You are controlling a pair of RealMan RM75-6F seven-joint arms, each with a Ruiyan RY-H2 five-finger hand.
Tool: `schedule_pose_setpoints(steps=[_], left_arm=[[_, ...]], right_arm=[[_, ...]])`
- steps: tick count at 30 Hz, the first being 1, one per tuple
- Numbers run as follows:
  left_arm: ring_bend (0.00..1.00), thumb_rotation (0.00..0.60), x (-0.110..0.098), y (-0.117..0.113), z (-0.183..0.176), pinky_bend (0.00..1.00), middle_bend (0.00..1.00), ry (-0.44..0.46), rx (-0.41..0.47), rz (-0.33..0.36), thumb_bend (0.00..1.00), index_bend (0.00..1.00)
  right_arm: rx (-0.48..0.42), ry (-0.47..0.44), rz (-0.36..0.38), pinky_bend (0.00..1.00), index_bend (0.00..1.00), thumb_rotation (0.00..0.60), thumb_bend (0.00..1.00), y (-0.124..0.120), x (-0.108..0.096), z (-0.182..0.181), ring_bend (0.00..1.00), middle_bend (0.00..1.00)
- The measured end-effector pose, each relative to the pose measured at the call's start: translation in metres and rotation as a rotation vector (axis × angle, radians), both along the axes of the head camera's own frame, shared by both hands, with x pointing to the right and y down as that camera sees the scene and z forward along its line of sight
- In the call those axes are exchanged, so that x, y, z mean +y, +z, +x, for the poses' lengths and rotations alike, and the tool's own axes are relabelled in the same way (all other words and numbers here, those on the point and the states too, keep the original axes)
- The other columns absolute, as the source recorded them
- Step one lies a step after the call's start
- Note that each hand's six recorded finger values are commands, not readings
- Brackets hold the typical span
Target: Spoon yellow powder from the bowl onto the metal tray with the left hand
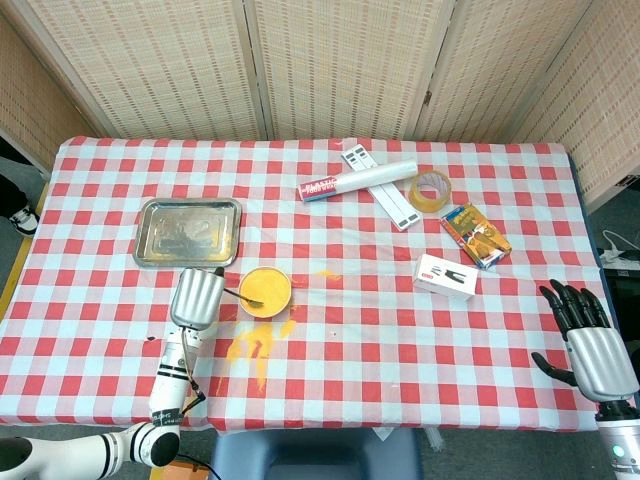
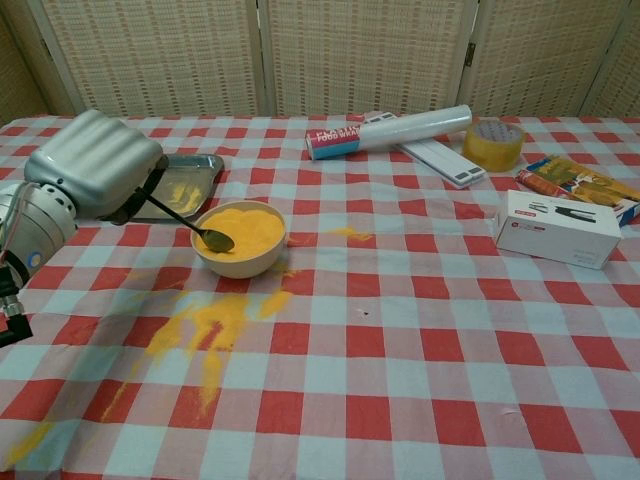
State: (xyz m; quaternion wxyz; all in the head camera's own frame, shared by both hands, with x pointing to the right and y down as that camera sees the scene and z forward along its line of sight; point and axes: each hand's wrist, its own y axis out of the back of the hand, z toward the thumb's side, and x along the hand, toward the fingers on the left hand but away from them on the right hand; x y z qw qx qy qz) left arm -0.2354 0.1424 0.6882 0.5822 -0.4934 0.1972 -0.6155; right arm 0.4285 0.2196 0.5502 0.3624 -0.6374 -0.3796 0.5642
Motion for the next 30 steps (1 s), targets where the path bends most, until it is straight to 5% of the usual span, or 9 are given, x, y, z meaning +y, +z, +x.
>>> schedule_pose_setpoints(steps=[18, 30], left_arm=[[1.00, 0.600, -0.026, 0.016, -0.004, 1.00, 1.00, -0.046, -0.014, 0.017, 0.79, 0.93], [1.00, 0.600, -0.027, -0.010, 0.006, 1.00, 1.00, -0.053, 0.071, 0.041, 0.79, 0.93]], right_arm=[[0.012, 0.017, 0.008, 0.00, 0.00, 0.600, 0.12, 0.000, -0.003, 0.004, 0.00, 0.00], [0.005, 0.010, 0.003, 0.00, 0.00, 0.600, 0.12, 0.000, -0.001, 0.002, 0.00, 0.00]])
